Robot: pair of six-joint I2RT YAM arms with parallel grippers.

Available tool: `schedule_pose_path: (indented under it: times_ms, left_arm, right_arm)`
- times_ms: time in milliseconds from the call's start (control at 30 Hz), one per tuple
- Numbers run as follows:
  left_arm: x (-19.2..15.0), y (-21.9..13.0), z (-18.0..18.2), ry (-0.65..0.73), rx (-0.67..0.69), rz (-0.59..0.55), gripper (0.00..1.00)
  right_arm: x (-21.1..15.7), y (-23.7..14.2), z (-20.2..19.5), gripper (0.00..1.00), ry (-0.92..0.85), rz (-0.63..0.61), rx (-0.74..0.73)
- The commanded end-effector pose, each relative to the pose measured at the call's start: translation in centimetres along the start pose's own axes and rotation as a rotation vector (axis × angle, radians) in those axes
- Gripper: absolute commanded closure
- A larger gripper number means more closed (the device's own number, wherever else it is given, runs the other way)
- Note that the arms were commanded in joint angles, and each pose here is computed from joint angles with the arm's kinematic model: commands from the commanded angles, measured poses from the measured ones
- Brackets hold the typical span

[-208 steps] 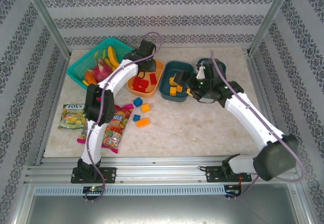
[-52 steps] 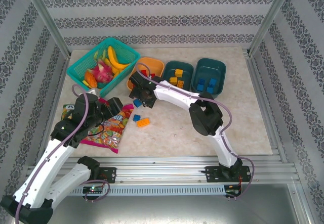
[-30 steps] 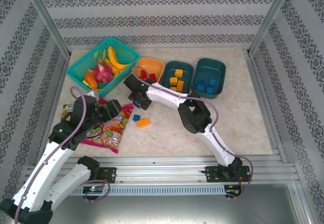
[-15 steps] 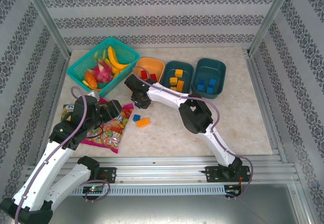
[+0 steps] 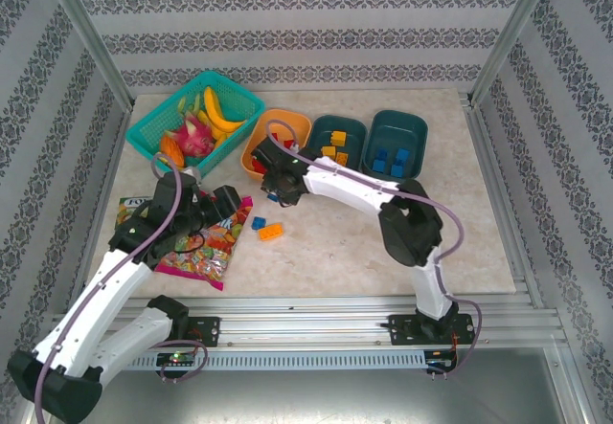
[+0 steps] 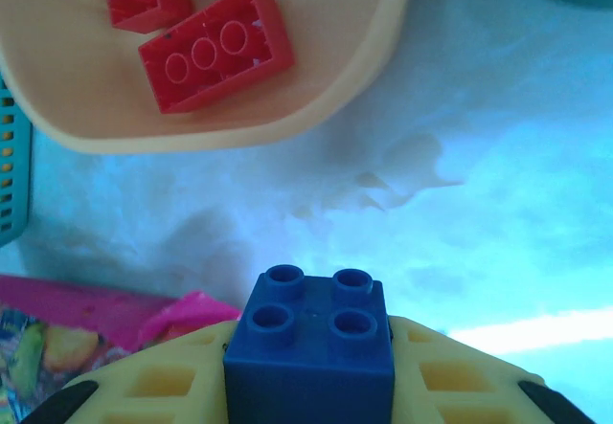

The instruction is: Sort the legos into containers by color

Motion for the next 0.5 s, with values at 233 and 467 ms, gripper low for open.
schedule_pose_path:
  times_ms: [233,467]
  left_arm:
    - [2.0,5.3,-8.5,0.207,-0.186,0.068,0.13]
    - [3.3,10.5,-14.9,0.298,-0.298,0.120,0.13]
  right_arm:
    - [9.5,-7.7,-8.3,0.69,-0.061,-0.205,-0.064]
    - [19.9,-7.6,-12.9,0.69,-0.001,-0.230,-0.126]
Point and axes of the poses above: each hand's point on the last joint's axis, 136 mm out from that joint toward the fingers, its own y axis out along the fingers, its own z axis along the line the jaws close on, x = y × z, the point moved 7 cm from there along -y, back along the fingers, and after that the axes turned 9 degrees about y, right-handed, at the moved point
